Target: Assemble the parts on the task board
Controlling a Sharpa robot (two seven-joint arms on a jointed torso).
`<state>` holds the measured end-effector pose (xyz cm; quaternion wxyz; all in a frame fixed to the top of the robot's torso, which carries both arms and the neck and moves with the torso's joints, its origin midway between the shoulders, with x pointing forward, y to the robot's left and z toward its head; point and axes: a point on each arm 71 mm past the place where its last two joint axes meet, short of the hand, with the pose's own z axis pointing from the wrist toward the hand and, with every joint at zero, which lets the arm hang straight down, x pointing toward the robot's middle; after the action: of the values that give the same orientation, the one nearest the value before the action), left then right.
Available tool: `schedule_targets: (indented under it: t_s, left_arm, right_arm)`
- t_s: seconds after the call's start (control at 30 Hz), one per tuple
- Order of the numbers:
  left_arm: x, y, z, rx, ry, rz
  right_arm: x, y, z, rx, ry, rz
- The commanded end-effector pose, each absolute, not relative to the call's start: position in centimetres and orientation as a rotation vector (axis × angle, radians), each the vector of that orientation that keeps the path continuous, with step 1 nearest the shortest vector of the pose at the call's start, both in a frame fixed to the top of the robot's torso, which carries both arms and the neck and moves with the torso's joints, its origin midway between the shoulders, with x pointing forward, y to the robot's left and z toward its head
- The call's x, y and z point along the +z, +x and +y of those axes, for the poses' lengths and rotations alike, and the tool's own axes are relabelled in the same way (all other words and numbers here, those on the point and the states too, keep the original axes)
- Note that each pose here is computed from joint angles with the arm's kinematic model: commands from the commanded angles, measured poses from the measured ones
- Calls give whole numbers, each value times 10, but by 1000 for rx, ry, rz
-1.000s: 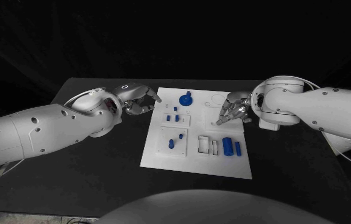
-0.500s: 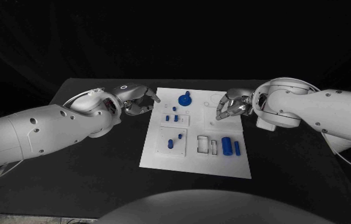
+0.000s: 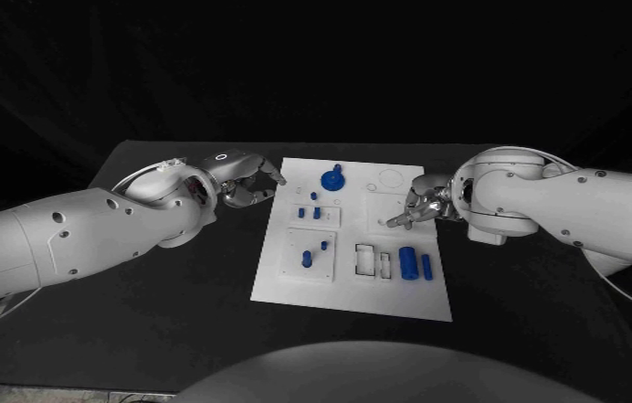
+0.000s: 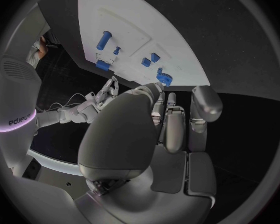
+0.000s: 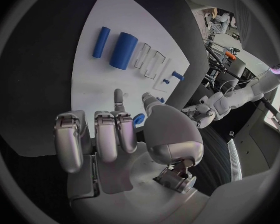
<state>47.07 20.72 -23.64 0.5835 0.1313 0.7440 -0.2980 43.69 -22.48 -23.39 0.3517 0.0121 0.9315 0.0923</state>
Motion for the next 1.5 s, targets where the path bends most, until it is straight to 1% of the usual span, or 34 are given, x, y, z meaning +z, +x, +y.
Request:
schedule_targets:
  t_s: [0.03,0.3,0.43,0.6,0.93,1.5]
  left_arm:
    - [-236,472,209,-694,252,1739]
    - [-236,471,208,-713,233,1744]
    - [-236,471,208,-715,232,1749]
    - [-236,471,210,-711,228,1751]
    - [-236,472,210,-709,228,1755]
    - [-238,473,209,-706,228,1776]
  right_arm:
    - [-237,437,-225,127,-51,2437]
    - [-254,439,-216,89,-102,2477]
    - [-259,441,-216,56,-124,2468]
    - [-258,447,-219,18,-146,2399]
    - [-249,451,-219,22,-149,2327]
    - [-253,445,-224,-14,-193,2424]
